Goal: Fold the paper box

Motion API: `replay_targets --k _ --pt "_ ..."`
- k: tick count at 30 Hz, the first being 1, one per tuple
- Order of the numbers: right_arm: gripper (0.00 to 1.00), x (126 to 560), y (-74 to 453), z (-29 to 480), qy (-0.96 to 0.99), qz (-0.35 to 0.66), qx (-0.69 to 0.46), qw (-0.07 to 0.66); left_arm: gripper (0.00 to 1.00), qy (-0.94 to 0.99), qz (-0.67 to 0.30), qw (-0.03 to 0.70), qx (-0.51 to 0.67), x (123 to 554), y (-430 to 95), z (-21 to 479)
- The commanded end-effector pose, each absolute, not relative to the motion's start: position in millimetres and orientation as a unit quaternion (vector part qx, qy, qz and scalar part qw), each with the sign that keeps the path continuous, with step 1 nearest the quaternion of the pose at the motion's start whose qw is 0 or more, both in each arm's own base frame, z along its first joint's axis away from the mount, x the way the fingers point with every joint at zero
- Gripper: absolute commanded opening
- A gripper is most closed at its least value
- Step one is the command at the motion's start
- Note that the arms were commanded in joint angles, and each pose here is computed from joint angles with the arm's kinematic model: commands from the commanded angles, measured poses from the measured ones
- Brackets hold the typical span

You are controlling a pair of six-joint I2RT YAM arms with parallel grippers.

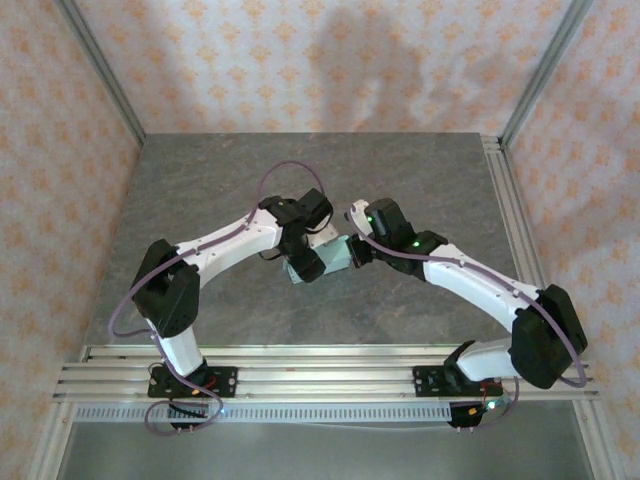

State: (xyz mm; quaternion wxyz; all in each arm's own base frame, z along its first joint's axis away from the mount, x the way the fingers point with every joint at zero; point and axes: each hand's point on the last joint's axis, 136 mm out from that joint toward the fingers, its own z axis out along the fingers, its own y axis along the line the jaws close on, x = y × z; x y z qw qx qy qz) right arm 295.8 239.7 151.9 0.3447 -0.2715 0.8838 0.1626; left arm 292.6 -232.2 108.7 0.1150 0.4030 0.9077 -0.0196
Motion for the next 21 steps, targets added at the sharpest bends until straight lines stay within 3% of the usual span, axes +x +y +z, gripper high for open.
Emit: replay_targets --k 1,9,14,21 --pt "0.0 302 236 158 0.883 0.149 -0.257 0.363 0.91 0.907 -0.039 0.169 0.382 298 -239 137" --pt "0.0 308 236 157 0.902 0.142 -0.225 0.339 0.89 0.914 -0.024 0.156 0.375 295 -233 125" --pt "0.0 307 231 151 0.919 0.131 -0.199 0.314 0.93 0.912 -0.045 0.18 0.366 295 -239 137" --pt "0.0 309 229 151 0.925 0.133 -0.168 0.313 0.89 0.913 -0.046 0.154 0.375 290 -239 121"
